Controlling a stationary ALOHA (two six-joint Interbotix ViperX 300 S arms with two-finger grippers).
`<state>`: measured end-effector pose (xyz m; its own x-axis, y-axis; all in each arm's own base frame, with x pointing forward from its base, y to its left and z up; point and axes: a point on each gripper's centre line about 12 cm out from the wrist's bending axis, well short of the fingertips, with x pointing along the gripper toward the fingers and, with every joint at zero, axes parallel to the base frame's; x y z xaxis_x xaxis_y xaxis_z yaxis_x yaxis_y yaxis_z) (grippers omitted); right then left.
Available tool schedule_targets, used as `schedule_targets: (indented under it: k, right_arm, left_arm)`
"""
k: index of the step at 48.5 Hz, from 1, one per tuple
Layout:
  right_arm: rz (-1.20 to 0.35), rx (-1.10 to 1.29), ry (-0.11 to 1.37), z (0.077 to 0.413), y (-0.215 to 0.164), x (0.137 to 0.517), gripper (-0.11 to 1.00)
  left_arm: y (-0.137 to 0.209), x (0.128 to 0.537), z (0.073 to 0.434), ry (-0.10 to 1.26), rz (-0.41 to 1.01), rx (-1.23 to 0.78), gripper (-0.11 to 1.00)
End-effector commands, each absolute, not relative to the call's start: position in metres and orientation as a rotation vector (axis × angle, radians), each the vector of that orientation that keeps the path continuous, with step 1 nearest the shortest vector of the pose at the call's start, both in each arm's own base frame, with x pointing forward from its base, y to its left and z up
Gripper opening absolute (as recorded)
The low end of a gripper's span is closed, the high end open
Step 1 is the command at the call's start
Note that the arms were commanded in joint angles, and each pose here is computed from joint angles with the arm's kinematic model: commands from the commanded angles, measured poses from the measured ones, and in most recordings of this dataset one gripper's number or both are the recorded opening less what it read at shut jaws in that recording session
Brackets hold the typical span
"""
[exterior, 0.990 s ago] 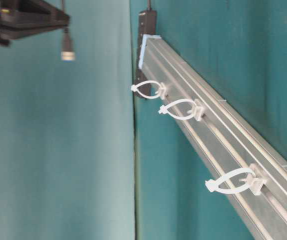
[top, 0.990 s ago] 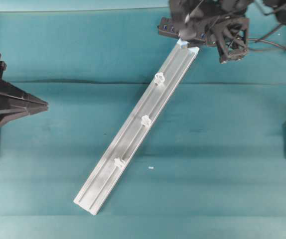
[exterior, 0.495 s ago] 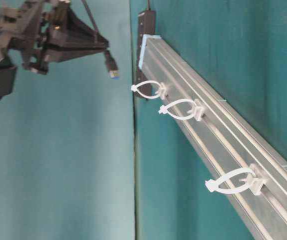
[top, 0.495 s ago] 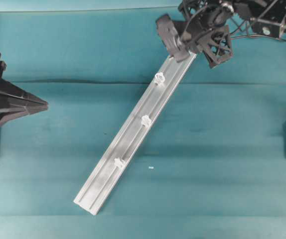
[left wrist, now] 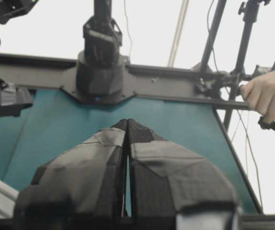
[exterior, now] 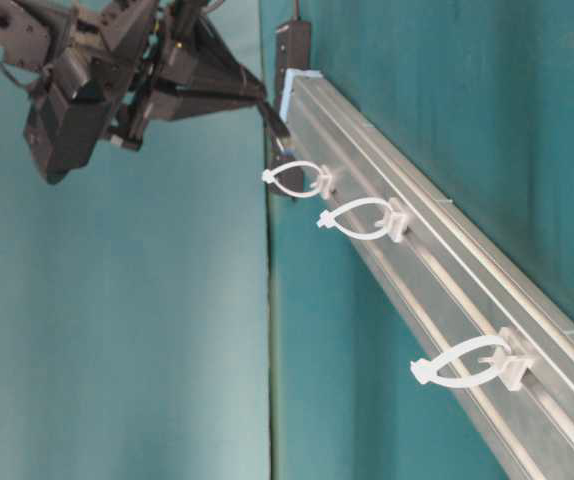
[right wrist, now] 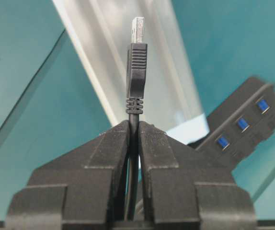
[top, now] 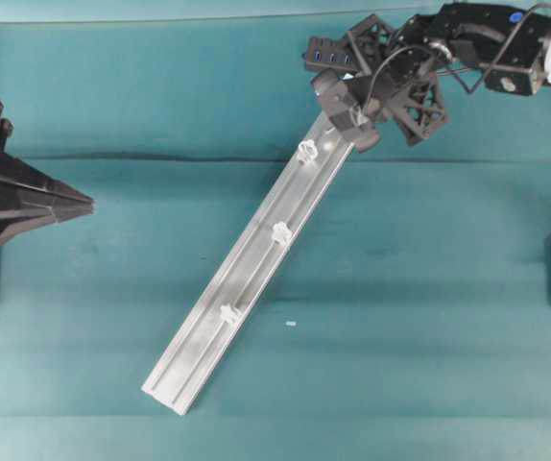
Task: Pass the USB cable through three rings with both arms.
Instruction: 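Carry the plug to the top clip and insert it through, then bring the left gripper to the plug emerging from the top clip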
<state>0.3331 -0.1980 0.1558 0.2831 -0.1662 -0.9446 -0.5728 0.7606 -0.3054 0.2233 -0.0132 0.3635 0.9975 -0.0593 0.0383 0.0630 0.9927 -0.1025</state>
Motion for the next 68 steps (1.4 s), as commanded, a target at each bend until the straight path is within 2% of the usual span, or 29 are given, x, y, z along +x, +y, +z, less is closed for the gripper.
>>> schedule_targets:
  k: [1, 10, 38, 59, 64, 68]
  right_arm:
    - [0.318, -0.722, 1.263, 0.154, -0.195, 0.339, 0.08]
    - [0.356, -0.731, 1.238, 0.153, -0.184, 0.345, 0.08]
    - [0.334, -0.682, 1.152, 0.148, -0.169, 0.365, 0.08]
    - [0.332, -0.663, 1.119, 0.148, -0.16, 0.371, 0.08]
    - [0.332, -0.658, 1.118, 0.147, -0.16, 0.37, 0.08]
    - [0.332, -0.659, 1.119, 0.147, -0.16, 0.37, 0.08]
  left_arm:
    - [-0.013, 0.225, 0.374, -0.055, -0.062, -0.104, -0.01]
    - [-0.013, 0.225, 0.374, -0.051, -0.062, -0.104, -0.01]
    - [-0.011, 0.229, 0.371, -0.04, -0.052, -0.102, -0.01]
    - [0.023, 0.276, 0.333, 0.121, 0.088, -0.108, -0.01]
    - [0.028, 0.289, 0.316, 0.182, 0.106, -0.112, 0.09]
    - [0.031, 0.299, 0.301, 0.232, 0.113, -0.115, 0.28]
